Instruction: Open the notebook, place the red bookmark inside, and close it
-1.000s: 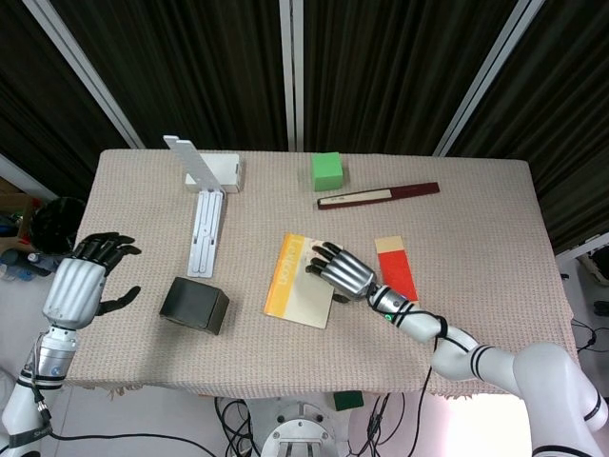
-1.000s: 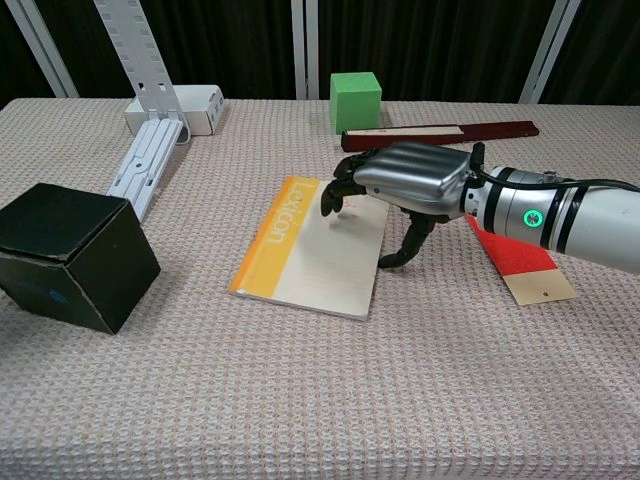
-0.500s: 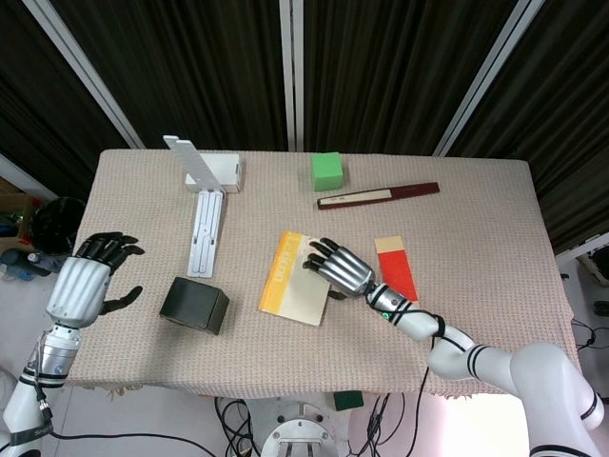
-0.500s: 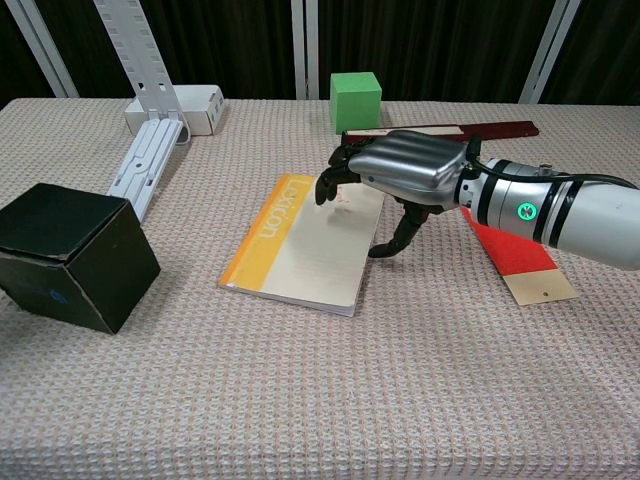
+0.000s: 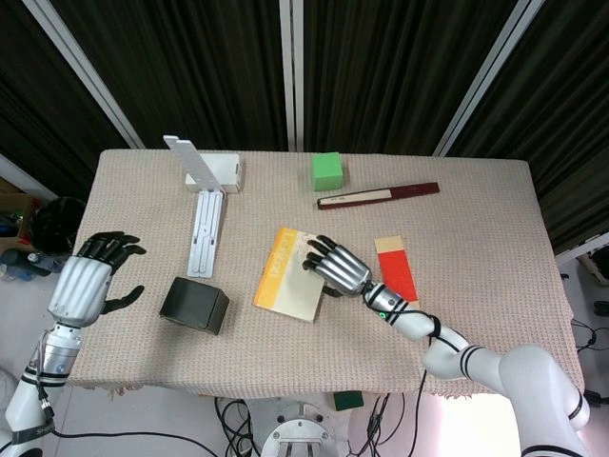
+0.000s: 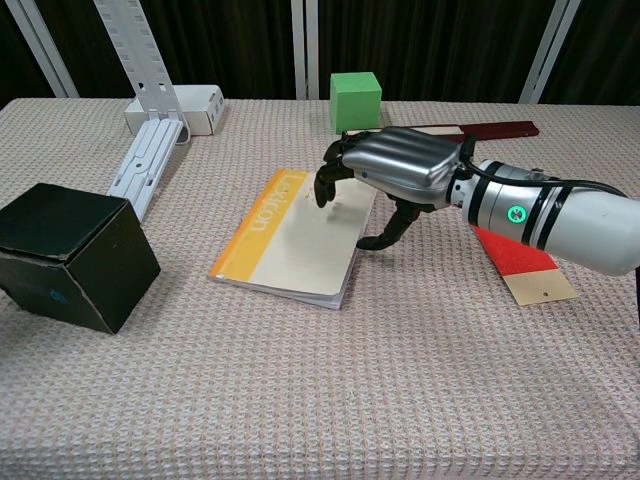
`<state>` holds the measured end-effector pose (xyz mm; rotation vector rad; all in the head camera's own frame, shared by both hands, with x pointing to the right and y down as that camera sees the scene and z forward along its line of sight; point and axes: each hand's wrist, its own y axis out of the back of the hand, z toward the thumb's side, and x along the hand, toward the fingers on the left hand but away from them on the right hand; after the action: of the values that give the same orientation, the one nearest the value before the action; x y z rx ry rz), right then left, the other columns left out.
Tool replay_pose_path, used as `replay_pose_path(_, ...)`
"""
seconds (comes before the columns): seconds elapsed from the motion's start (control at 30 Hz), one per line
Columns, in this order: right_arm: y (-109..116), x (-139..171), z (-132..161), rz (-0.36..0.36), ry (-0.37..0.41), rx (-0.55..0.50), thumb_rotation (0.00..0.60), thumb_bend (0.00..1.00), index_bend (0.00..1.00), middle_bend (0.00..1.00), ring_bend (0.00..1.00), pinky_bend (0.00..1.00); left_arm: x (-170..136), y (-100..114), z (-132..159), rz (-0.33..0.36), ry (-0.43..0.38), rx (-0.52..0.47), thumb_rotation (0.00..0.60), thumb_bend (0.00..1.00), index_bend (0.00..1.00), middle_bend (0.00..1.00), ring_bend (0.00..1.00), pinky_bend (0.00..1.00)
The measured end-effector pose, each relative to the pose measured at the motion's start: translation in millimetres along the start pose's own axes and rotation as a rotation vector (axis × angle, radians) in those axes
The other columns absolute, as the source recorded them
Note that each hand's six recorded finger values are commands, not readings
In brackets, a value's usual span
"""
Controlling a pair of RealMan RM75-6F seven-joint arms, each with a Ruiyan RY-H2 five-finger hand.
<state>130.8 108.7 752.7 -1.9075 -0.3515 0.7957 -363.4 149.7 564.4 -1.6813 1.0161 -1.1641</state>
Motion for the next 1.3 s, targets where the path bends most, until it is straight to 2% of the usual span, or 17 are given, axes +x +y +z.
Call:
replay_pose_path(0.27,-6.8,-5.3,1.7,-0.067,0.022,0.017,0.600,0.33,0.48,0.40,0.21,0.16,-0.5,2.5,0.7,0.010,-0.001,-0.013,0.600,0.16,0.35,0.27,0.19,0.21)
replay_pose_path(0.57,-2.2,-16.8,13.2,-0.164,0.049,0.027,0.600,0.37,0.54,0.42,0.26,0.16,-1.4,6.0,0.4,0.024,0.000,-0.035,0.600,0.16,0.36,0.27,0.19,0.21)
replay_pose_path(0.93,-19.3,-15.3,28.3,-0.125,0.139,0.154,0.600,0.38,0.60,0.43,0.27,0.16,-5.4,6.7,-1.6,0.027,0.002,-0.063,0.600,0.16,0.37,0.27,0.19,0.21)
replay_pose_path(1.13,-23.4,-13.6,30.9,-0.121,0.155,0.208,0.600,0.49,0.74,0.46,0.31,0.16,-4.7,7.9,0.0,0.029,-0.008,-0.077,0.600,0.16,0.37,0.27,0.19,0.21)
replay_pose_path(1.3,-25.0,-10.0,27.7,-0.116,0.155,0.224,0.600,0.53,0.77,0.48,0.33,0.17,-4.0,9.1,0.6,0.034,-0.013,-0.086,0.600,0.16,0.37,0.27,0.19,0.21)
